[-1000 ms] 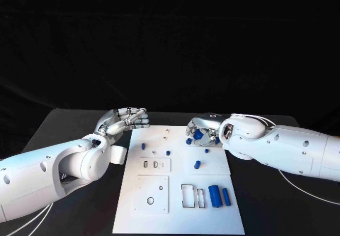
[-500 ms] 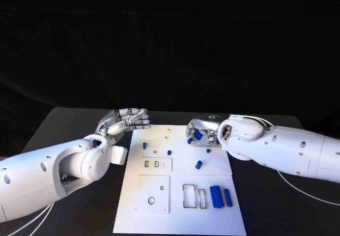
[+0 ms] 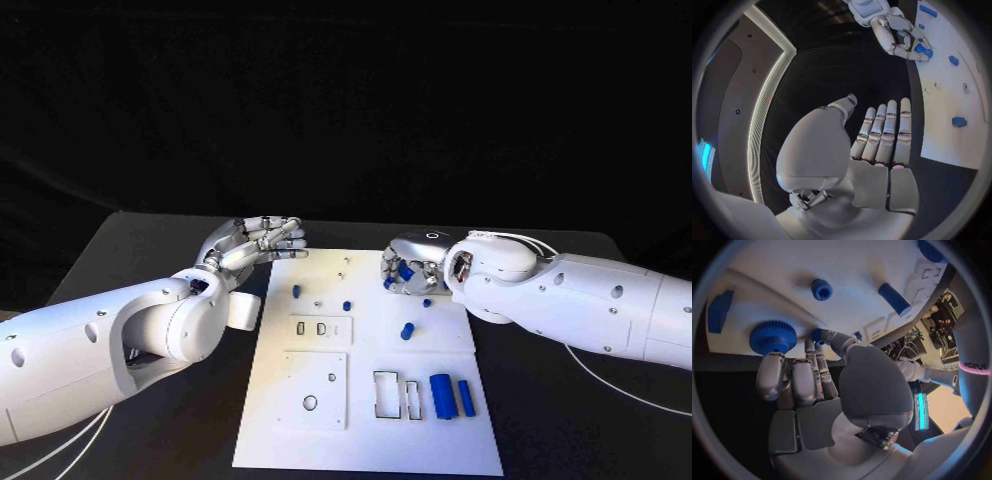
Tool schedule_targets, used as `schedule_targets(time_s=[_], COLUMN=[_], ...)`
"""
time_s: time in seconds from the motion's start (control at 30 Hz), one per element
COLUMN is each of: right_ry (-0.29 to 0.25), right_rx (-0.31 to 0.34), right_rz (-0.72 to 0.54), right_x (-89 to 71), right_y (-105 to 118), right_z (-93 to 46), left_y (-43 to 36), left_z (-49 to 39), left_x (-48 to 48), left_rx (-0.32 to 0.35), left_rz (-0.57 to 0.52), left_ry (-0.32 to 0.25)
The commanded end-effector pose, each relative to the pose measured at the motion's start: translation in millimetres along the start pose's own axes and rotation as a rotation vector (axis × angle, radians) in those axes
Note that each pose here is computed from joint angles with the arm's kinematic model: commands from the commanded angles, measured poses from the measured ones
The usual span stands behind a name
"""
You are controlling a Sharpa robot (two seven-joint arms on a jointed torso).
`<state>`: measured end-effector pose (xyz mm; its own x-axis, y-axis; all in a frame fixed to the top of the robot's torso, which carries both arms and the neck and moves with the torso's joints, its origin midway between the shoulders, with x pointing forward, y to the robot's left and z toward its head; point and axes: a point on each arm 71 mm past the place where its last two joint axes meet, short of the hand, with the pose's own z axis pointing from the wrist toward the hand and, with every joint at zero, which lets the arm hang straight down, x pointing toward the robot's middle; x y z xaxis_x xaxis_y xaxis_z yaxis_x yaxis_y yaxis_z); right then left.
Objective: Assemble the parts on the task board
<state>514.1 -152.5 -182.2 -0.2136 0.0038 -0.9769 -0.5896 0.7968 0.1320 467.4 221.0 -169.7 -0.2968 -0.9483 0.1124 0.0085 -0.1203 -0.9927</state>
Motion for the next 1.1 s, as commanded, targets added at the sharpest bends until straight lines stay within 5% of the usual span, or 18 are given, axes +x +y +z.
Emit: schedule_targets(time_s=[0.03,0.7,1.1], right_ry=[0.005,-0.217,-0.275], right_rx=[0.003,0.007,0.006], right_rz=[-0.012,0.005,-0.001], right_x=[1.7,-15.9,-23.7], right_y=[0,10,19], right_z=[-0.1,-0.1,17.2], left_y=[-1.6,-1.3,-1.5], left_z=[0.2,1.4,0.9], left_x=[2.2,-0.5,1.4], left_rx=[0.004,0.006,0.005], left_rz=[-0.013,-0.013,-0.017], left_ry=[0.016,0.003,0.01])
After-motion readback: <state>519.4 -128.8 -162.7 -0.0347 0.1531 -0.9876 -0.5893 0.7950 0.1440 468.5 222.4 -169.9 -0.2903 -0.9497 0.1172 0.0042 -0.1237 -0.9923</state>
